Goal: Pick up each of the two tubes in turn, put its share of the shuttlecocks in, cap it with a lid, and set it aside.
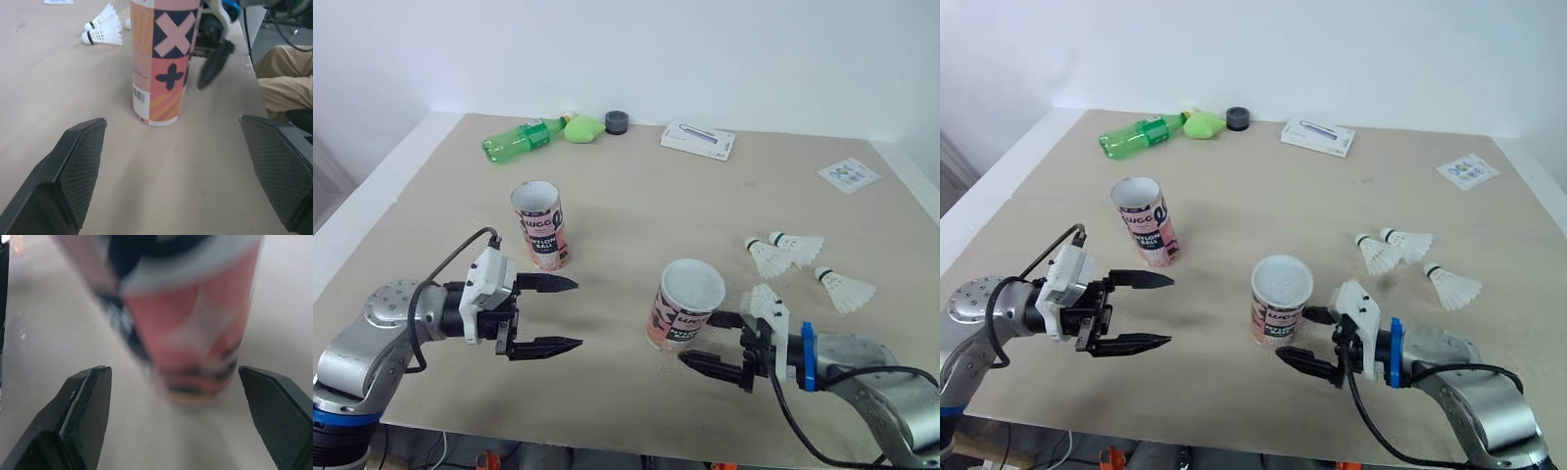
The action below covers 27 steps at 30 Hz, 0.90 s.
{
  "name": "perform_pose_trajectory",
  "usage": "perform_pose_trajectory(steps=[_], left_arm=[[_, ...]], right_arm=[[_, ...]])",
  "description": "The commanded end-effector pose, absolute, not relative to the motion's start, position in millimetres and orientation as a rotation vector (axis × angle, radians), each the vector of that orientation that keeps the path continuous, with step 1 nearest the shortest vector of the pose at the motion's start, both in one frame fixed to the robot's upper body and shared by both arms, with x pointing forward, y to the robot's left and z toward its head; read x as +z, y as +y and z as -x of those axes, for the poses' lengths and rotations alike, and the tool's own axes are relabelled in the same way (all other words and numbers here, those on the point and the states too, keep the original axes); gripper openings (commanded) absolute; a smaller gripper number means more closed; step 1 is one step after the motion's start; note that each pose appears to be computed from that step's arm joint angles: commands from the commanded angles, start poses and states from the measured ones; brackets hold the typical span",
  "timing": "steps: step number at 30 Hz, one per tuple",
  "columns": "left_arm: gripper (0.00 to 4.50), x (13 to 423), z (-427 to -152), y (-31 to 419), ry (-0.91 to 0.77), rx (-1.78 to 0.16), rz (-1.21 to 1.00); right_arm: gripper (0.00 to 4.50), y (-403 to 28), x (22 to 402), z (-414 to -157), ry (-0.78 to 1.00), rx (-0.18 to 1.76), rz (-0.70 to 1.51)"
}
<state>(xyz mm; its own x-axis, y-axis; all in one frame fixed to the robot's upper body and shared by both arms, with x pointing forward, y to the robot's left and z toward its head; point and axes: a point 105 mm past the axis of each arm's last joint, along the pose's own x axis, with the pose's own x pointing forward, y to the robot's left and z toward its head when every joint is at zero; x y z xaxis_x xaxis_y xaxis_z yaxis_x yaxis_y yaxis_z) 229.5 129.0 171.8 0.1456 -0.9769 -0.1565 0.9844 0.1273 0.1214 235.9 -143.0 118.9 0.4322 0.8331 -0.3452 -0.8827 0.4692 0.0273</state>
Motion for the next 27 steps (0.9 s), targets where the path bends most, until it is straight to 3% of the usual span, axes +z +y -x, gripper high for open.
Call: perform_pose_trajectory(steps=[1, 16, 21, 27], left_arm=[[4.50, 177, -225, 126, 0.001, -1.431, -0.250], [4.50, 160, -228, 131, 0.016, -1.416, -0.252], [4.50, 156, -228, 130, 0.017, -1.421, -0.251], [4.50, 153, -229, 128, 0.013, -1.433, -0.251]], right_arm=[[4.43, -138, 125, -241, 0.290, 1.085, 0.171], [4.43, -116, 126, -248, 0.228, 1.117, 0.119], [3.15, -120, 126, -247, 0.227, 1.105, 0.114], [3.15, -132, 139, -250, 0.195, 1.073, 0.112]])
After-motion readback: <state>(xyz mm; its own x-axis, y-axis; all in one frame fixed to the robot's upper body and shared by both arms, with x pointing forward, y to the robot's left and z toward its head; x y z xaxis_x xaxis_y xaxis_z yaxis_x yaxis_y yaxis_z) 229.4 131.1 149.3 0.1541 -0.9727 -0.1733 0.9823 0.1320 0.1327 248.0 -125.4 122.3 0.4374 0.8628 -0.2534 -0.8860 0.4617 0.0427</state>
